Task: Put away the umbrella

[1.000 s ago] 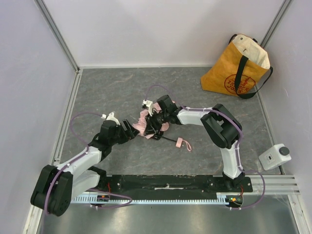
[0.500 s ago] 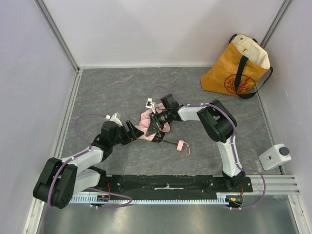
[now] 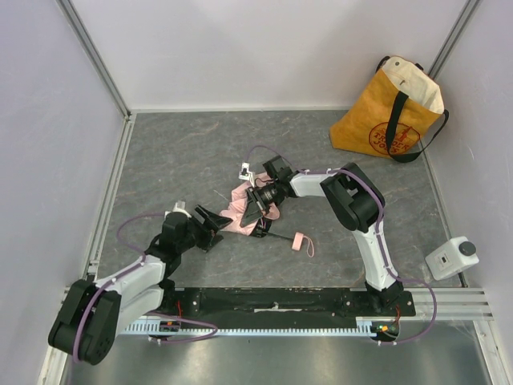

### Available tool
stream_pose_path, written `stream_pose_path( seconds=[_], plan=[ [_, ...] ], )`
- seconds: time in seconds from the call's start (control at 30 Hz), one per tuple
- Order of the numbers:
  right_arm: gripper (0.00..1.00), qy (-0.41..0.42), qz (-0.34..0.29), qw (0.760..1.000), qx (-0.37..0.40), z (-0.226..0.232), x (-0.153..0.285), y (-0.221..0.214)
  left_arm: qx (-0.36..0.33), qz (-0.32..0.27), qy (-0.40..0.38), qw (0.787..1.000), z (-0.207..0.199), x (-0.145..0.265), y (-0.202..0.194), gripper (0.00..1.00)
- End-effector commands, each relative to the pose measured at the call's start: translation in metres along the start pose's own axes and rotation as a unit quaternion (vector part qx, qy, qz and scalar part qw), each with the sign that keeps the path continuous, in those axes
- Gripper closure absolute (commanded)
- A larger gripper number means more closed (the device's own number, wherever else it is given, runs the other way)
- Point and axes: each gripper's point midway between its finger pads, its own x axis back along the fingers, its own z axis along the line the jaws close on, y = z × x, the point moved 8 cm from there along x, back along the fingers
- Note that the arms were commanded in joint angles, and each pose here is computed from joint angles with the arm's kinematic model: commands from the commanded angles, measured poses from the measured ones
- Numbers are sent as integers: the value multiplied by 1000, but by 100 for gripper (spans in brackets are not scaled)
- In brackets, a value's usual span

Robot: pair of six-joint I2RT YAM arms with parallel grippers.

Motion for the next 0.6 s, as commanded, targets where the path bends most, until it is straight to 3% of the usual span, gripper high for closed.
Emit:
stream_pose_path(
  seconds=[0.0,0.1,0.2,0.43,0.57],
  plan=[
    [100,-130,143,961,-198,-43,-10,-105,141,-5,92,986,5,-9,1,12],
    [100,-143,145,959,-197,-43,-8,-103,179,4,148,973,2,-17,-4,14],
    [100,-155,144,959,-189,-42,-6,-99,219,-49,159,961,7,-20,-14,18],
    [100,-146,142,963,-177,-38,-4,-91,194,-163,180,951,42,-23,-10,25],
    [100,-144,148,963,-173,-36,-3,-95,186,-189,162,951,47,-30,-6,29]
  ],
)
